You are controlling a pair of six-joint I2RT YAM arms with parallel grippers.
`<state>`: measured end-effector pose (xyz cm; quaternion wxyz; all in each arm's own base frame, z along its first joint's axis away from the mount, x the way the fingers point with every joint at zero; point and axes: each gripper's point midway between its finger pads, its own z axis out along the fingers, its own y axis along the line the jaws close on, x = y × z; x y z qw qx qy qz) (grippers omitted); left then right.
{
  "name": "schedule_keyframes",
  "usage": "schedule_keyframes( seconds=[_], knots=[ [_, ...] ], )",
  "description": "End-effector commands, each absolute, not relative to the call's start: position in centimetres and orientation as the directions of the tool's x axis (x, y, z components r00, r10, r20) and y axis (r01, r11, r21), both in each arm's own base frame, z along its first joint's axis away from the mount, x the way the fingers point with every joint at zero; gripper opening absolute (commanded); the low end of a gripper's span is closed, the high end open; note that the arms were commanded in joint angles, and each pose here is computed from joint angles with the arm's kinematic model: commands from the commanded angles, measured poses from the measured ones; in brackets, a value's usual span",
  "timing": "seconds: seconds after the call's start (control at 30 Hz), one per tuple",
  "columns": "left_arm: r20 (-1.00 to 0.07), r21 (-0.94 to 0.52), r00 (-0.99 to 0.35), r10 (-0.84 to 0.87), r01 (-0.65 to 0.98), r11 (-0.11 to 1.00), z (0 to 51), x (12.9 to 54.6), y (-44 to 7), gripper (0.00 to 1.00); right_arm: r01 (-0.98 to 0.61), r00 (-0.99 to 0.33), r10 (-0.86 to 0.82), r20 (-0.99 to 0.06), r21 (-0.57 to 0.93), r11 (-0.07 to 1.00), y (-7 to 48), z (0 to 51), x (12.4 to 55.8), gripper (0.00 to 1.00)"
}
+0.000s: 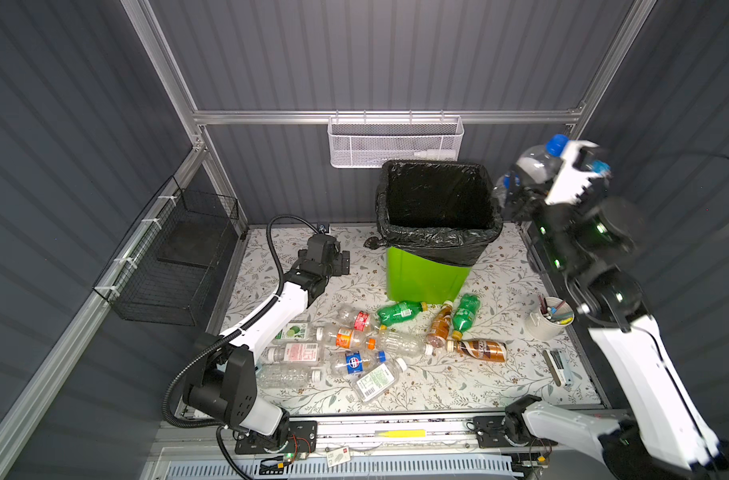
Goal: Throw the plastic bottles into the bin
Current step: 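Lift the blue-capped bottle with the right gripper and drop it into the bin, then move the right gripper down to the brown Nescafe bottle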
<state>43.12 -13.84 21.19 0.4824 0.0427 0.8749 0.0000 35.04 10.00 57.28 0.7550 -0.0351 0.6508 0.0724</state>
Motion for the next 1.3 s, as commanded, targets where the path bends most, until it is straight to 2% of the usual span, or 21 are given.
schedule_keyframes(
  seconds=[0.0,0.03,0.2,0.27,0.43,0.57,0.67,0.77,0.9,1.0,1.07,1.27],
  knots=[
    [-0.829,0.044,-0.554,0.078,0.075,0.996,20.5,42.3,-13.4,1.0,-0.33,-0.283,0.005,-0.959,0.103,0.939,15.0,48.4,39.2,0.89],
    [-0.827,0.05,-0.556,0.082,0.072,0.996,20.4,42.2,-13.2,1.0,-0.298,-0.282,0.008,-0.959,0.095,0.95,14.5,48.5,39.5,0.98],
    [-0.825,0.048,-0.559,0.08,0.073,0.996,20.2,41.7,-13.0,1.0,-0.191,0.023,0.142,-0.99,0.135,0.972,10.6,53.1,36.5,0.99],
    [-0.829,0.029,-0.553,0.084,0.107,0.994,20.3,41.4,-13.6,1.0,-0.168,0.048,0.155,-0.987,0.145,0.975,9.5,53.4,35.2,0.99],
    [-0.831,0.019,-0.545,0.114,0.178,0.984,20.1,41.0,-14.6,1.0,-0.068,-0.02,0.17,-0.985,0.171,0.983,7.0,50.1,33.2,0.99],
    [-0.814,0.021,-0.564,0.137,0.207,0.978,19.1,40.6,-14.9,1.0,0.04,-0.114,0.306,-0.945,0.304,0.952,4.7,44.2,32.1,0.99],
    [-0.811,0.023,-0.567,0.139,0.207,0.978,18.9,40.5,-14.9,1.0,0.192,-0.234,0.426,-0.874,0.388,0.901,3.1,37.0,30.6,0.99],
    [-0.813,0.023,-0.567,0.135,0.2,0.979,18.7,40.5,-14.8,1.0,0.301,-0.319,0.55,-0.772,0.467,0.831,2.5,30.3,28.3,0.99],
    [-0.808,0.02,-0.573,0.134,0.201,0.979,18.3,40.7,-15.0,1.0,0.463,-0.419,0.706,-0.571,0.535,0.707,2.8,21.4,24.6,0.99],
    [-0.804,0.015,-0.58,0.132,0.202,0.979,17.9,40.8,-15.1,1.0,0.563,-0.437,0.791,-0.427,0.556,0.611,3.1,16.1,21.9,0.99],
    [-0.801,0.015,-0.583,0.132,0.201,0.979,17.8,40.8,-15.1,1.0,0.613,-0.425,0.826,-0.369,0.554,0.563,3.0,13.7,20.5,0.99],
    [-0.798,0.023,-0.587,0.137,0.197,0.98,17.6,40.9,-15.0,1.0,0.679,-0.418,0.862,-0.287,0.531,0.507,3.1,10.0,18.6,0.99]
  ],
)
